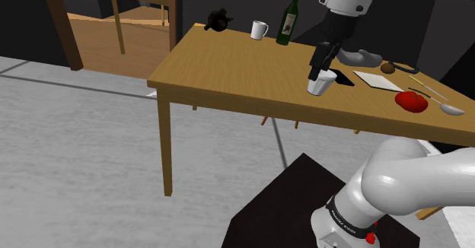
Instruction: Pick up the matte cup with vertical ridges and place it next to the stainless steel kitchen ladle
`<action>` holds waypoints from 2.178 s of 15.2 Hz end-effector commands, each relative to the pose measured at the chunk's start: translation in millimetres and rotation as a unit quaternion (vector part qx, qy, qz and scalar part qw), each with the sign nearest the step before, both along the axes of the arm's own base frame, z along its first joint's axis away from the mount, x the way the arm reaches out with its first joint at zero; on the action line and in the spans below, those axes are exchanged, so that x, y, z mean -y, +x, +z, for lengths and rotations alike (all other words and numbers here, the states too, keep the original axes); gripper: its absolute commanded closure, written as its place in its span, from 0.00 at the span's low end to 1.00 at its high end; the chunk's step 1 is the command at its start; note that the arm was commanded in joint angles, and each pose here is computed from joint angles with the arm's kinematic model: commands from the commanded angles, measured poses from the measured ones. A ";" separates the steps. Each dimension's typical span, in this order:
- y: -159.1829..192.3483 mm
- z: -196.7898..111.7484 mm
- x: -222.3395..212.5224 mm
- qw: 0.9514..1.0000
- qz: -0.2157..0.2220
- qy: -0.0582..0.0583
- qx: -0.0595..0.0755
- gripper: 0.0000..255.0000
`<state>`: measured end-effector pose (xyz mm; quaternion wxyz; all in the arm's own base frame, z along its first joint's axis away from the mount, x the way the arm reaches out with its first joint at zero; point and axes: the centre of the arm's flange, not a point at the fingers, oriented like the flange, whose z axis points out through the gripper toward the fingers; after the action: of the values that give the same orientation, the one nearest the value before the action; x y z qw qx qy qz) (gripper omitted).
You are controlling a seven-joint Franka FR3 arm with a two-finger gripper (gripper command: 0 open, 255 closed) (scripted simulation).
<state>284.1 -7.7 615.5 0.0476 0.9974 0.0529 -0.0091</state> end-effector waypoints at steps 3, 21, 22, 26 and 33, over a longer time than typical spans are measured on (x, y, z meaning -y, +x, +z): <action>11.2 -1.5 24.4 1.000 -0.002 -0.002 -0.009 0.00; 58.2 -49.5 146.9 0.998 -0.013 -0.012 -0.054 0.00; 58.2 -49.5 146.8 0.998 -0.013 -0.012 -0.054 0.00; 58.2 -49.5 146.9 0.998 -0.013 -0.012 -0.054 0.00; 58.2 -49.5 146.9 0.998 -0.013 -0.012 -0.054 1.00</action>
<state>342.3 -154.5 566.2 0.0569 0.9954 0.0425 -0.0637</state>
